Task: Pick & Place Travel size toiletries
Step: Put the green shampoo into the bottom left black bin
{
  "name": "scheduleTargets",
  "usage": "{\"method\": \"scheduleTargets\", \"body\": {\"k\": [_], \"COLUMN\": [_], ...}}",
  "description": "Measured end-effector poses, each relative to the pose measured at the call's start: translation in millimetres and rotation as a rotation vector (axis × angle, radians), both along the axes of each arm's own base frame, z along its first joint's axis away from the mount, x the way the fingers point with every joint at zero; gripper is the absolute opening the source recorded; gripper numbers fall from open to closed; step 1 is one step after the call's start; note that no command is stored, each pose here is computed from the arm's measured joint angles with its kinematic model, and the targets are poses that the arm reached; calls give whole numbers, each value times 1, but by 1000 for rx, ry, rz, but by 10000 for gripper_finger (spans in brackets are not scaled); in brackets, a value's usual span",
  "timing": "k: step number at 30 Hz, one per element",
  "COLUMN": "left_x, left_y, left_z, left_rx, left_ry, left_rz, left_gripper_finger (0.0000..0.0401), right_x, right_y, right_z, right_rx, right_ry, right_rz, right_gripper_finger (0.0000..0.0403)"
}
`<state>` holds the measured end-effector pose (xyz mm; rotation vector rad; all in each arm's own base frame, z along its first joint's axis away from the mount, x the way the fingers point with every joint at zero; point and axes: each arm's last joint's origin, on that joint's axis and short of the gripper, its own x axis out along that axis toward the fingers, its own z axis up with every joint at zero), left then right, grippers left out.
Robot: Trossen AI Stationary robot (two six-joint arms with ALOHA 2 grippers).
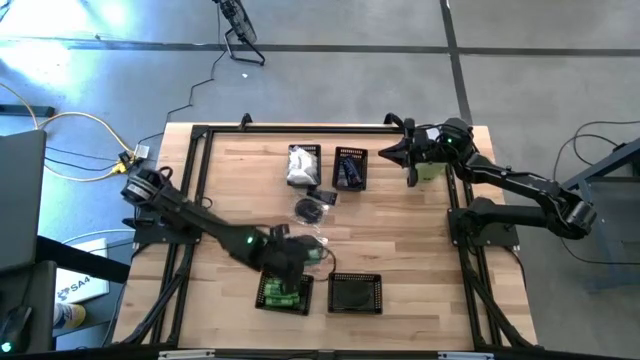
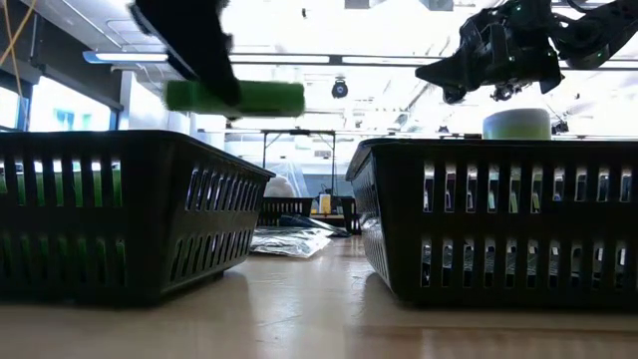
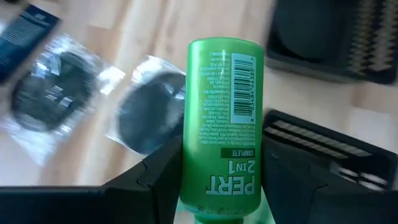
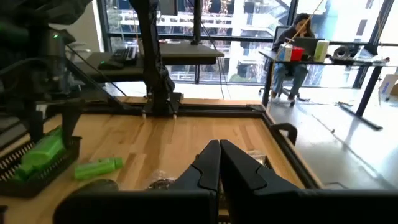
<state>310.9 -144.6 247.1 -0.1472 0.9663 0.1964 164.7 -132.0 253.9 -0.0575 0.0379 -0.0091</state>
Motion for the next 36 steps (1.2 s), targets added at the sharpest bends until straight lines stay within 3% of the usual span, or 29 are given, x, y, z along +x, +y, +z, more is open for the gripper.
{"method": "scheduleTargets", "body": {"k": [11, 26, 36], "left_x": [-34, -32, -26], "left_y": [-58, -62, -68], "left_z": [0, -7, -25], "left_rx": [-69, -155, -165], "left_ry": [5, 26, 88], "left_rz": [-122, -27, -52], "left_gripper_finger": [182, 182, 182], "right_x": [10, 20, 23], "right_y": [13, 30, 36], "right_z": [-1, -4, -5], "right_rx": [50, 71, 79], "right_ry": [7, 36, 47], "right_rz": [77, 169, 196], "right_gripper_finger": [3, 3, 3]}}
